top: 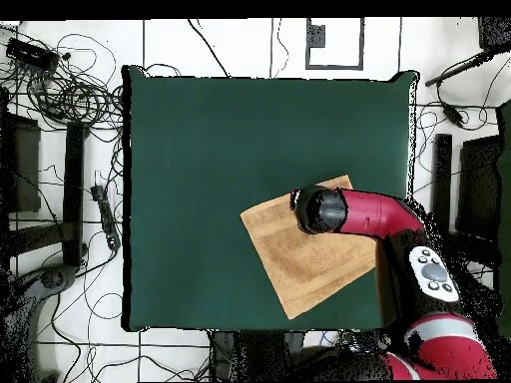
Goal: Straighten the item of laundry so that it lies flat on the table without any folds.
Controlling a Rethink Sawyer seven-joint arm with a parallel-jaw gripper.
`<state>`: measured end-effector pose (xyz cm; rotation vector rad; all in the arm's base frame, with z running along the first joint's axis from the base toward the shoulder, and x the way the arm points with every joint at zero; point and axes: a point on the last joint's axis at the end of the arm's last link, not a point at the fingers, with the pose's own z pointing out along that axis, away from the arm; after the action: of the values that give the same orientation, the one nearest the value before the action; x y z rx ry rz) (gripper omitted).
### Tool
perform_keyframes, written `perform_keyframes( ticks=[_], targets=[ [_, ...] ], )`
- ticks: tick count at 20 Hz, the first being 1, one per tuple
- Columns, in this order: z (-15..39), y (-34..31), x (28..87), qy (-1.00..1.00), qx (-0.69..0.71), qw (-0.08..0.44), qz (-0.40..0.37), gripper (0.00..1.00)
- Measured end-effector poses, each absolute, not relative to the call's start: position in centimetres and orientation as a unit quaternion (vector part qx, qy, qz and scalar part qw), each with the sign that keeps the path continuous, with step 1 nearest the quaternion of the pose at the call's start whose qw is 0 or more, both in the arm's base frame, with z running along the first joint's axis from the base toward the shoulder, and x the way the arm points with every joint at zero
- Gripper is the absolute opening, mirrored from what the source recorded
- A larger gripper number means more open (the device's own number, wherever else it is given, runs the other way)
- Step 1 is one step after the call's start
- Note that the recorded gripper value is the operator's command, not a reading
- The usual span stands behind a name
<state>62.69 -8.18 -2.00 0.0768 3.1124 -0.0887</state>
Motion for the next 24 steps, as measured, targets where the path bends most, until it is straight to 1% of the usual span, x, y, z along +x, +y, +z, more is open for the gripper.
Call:
perform_keyframes(
  ticks=[4, 9, 24],
  targets=[
    [-4.4, -8.3, 62.2, 0.999, 0.028, 0.014, -0.028, 1.0],
    [-4.3, -8.6, 62.8, 0.999, 0.035, 0.014, -0.028, 1.0],
    [-4.5, -9.3, 64.5, 0.997, 0.06, -0.039, -0.019, 1.0]
  ],
)
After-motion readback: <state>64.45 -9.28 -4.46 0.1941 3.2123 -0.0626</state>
